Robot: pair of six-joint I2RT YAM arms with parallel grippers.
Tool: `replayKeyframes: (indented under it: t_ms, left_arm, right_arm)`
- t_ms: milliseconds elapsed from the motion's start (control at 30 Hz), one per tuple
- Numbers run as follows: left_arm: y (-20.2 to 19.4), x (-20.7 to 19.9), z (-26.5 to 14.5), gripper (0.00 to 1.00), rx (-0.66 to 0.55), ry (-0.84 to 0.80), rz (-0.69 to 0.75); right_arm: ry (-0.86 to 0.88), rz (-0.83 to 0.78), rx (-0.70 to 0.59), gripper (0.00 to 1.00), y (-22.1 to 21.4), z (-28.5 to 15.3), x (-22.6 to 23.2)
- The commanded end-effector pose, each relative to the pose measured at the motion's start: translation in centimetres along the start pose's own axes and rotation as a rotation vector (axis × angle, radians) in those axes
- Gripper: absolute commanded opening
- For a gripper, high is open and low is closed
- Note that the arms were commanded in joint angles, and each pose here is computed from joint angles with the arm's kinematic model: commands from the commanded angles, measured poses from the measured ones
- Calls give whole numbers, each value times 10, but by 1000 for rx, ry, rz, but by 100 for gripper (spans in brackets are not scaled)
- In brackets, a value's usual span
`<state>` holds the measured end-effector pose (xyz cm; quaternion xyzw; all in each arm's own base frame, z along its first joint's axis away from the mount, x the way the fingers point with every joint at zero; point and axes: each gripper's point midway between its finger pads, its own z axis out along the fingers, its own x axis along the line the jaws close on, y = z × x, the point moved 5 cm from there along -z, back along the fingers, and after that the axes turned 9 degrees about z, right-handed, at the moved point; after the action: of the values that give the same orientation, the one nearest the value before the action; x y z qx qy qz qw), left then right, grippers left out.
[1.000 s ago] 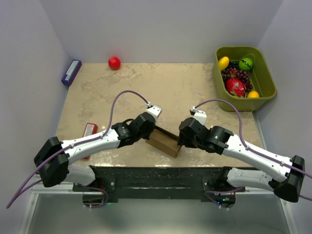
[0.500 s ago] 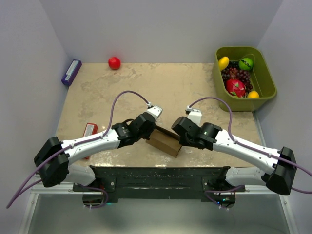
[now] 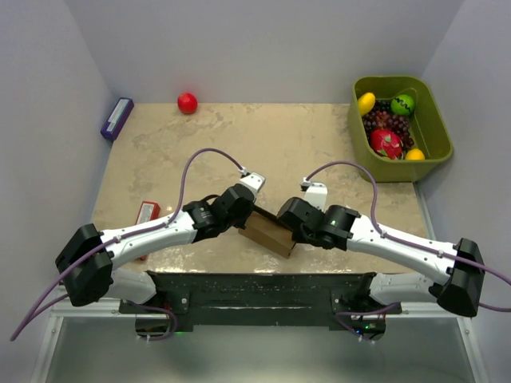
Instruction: Fold the paper box
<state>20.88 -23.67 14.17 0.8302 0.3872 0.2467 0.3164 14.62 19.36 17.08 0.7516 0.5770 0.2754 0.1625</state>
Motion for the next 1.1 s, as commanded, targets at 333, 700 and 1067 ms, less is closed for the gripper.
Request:
replayKeyframes:
  t_ms: [333, 700, 1067]
  left_arm:
    - [-8, -10, 4, 0, 10, -44, -52]
    - [-7, -10, -2, 0, -26, -70, -21]
    - [15, -7, -25, 52, -119, -115, -40]
  right_arm:
    - [-6, 38, 42, 0, -44, -2, 12]
    - [-73, 17, 8, 0, -45, -9, -1]
    - [-84, 4, -8, 0, -41, -11, -1]
